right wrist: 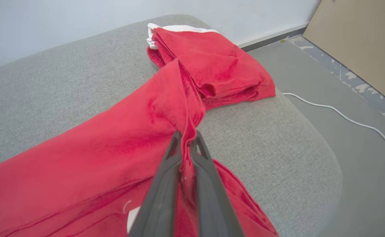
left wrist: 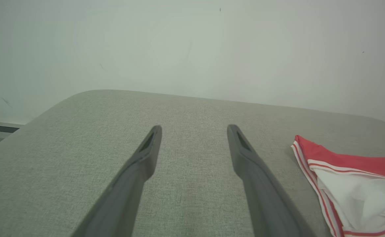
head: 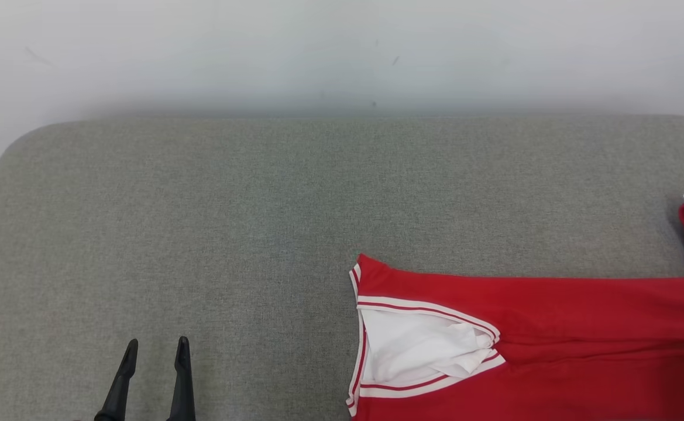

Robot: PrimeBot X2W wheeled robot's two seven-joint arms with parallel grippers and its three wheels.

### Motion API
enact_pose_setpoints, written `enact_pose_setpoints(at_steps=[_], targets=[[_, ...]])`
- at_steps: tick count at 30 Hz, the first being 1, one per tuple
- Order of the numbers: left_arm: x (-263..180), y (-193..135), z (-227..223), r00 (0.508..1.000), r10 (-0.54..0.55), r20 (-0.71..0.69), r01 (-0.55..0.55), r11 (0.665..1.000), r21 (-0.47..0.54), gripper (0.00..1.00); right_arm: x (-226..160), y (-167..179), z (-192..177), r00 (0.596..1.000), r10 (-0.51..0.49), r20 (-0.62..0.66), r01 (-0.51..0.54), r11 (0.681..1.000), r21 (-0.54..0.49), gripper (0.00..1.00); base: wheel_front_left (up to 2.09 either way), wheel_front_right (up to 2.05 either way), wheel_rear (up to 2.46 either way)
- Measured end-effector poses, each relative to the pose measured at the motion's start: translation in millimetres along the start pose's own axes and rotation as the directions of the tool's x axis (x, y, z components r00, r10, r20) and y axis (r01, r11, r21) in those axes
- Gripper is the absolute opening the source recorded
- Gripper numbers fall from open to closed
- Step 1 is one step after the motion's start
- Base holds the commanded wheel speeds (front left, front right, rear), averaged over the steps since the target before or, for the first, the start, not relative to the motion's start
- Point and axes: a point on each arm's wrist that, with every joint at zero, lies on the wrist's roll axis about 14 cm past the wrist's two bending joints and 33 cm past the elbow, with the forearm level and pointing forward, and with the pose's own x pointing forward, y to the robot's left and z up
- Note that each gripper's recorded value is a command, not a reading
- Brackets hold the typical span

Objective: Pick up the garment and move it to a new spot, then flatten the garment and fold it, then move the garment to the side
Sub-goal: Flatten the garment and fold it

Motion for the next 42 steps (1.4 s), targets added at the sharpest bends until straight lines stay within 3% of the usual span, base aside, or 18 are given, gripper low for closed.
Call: enact_pose_setpoints(at_steps=[6,10,14,18,23,32,38,42], targets=[[-1.6,-2.8,1.7,1.0,-0.008,0.005,0.008,1.0,-0.003,1.0,-6.4,11.9,2.3,0.999,0.034,0.006,-0.033,0.999,-0.024,0.0,0.0,0.0,0.0],[-4.1,-1.9,1.2,1.0,-0.004,0.003,0.004,1.0,-0.005,1.0,-12.4,52.7,-6.3,0.989,0.145,-0.016,-0.146,0.989,-0.034,0.0,0.0,0.0,0.0],[-5.4,-0.4,1.5,1.0,0.003,0.004,-0.003,1.0,-0.011,1.0,-20.9,102.7,-13.6,0.957,0.287,-0.043,-0.289,0.956,-0.05,0.0,0.0,0.0,0.0],[-6.7,1.7,1.5,1.0,0.01,0.004,-0.01,1.0,-0.01,1.0,-33.9,151.4,-23.5,0.905,0.418,-0.079,-0.424,0.902,-0.081,0.0,0.0,0.0,0.0],[-7.9,3.7,1.4,1.0,0.017,0.003,-0.017,1.0,-0.01,1.0,-53.3,207.6,-35.6,0.819,0.558,-0.134,-0.573,0.811,-0.117,0.0,0.0,0.0,0.0],[-9.0,6.7,1.8,1.0,0.028,0.004,-0.028,1.0,-0.013,1.0,-78.0,279.6,-52.5,0.671,0.708,-0.219,-0.74,0.658,-0.14,0.0,0.0,0.0,0.0],[-13.9,11.7,0.4,0.999,0.049,-0.001,-0.049,0.999,-0.02,1.0,-85.2,307.6,-68.4,0.599,0.751,-0.278,-0.797,0.591,-0.124,0.0,0.0,0.0,0.0],[-17.1,16.2,-0.8,0.998,0.065,-0.006,-0.066,0.998,-0.024,1.0,-88.0,317.7,-81.0,0.569,0.758,-0.32,-0.817,0.564,-0.12,0.0,0.0,0.0,0.0]])
